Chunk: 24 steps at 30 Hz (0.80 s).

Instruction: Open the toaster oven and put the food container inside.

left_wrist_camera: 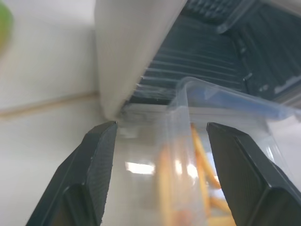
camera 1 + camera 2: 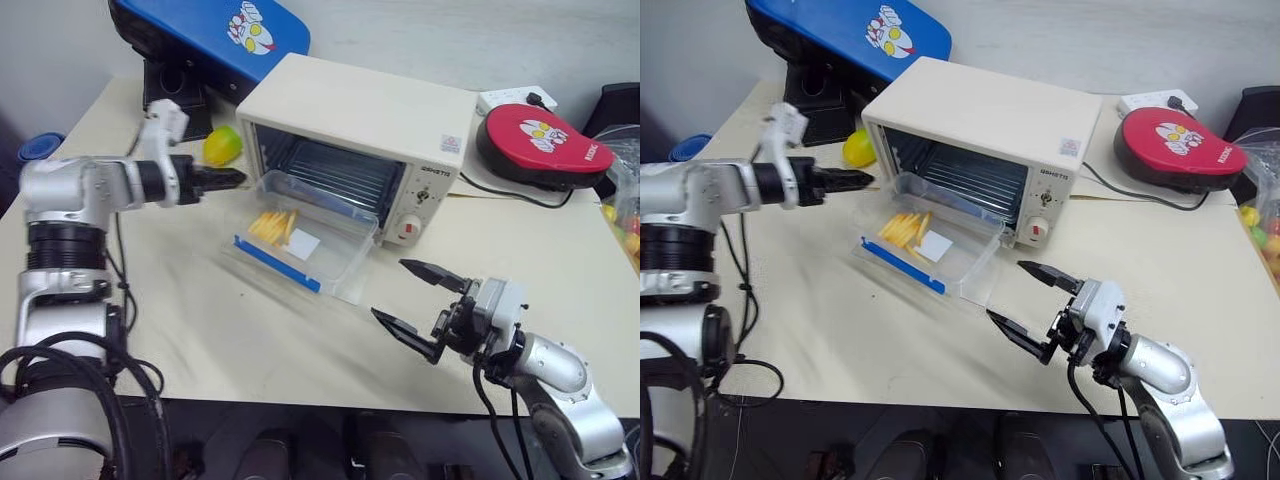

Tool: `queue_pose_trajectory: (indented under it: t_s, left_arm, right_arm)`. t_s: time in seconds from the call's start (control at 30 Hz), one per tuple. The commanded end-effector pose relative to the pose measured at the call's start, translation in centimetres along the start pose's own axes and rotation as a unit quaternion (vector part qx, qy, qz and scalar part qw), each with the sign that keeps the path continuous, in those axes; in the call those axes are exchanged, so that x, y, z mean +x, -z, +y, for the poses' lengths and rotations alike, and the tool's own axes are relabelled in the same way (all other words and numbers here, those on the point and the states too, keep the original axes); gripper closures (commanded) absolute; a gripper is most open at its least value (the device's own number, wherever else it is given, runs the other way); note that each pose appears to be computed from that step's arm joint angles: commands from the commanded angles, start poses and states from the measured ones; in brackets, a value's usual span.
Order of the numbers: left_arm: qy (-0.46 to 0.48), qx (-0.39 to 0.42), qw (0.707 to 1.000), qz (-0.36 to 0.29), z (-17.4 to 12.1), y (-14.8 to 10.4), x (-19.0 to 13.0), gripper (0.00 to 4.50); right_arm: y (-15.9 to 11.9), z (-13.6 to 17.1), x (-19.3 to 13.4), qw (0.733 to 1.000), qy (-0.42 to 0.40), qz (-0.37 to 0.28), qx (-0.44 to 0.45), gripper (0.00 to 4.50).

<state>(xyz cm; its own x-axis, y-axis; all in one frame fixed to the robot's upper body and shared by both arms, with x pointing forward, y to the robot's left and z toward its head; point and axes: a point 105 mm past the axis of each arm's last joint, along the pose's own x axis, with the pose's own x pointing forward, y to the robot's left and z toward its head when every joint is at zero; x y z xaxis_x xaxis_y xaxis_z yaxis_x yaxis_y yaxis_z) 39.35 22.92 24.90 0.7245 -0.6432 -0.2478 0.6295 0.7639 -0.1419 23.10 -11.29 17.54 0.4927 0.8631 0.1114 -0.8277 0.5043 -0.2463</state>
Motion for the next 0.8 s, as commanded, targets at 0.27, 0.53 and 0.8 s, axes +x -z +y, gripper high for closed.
queue_pose_trajectory:
  t_s: [0.27,0.53,0.8]
  left_arm:
    - [0.213,0.201,0.956,0.005,-3.4,8.3,-2.5,3.7]
    - [0.203,0.175,0.961,-0.075,-6.6,8.2,2.5,4.48]
    - [0.126,0.18,0.966,-0.136,-6.6,7.4,6.4,4.48]
  right_arm:
    - [2.8,3.2,4.3,0.991,-0.096,0.095,-0.002,3.55]
    - [3.6,1.3,8.2,0.996,-0.034,0.086,-0.004,4.47]
    - [3.1,-3.7,9.4,0.988,0.116,0.078,-0.061,4.47]
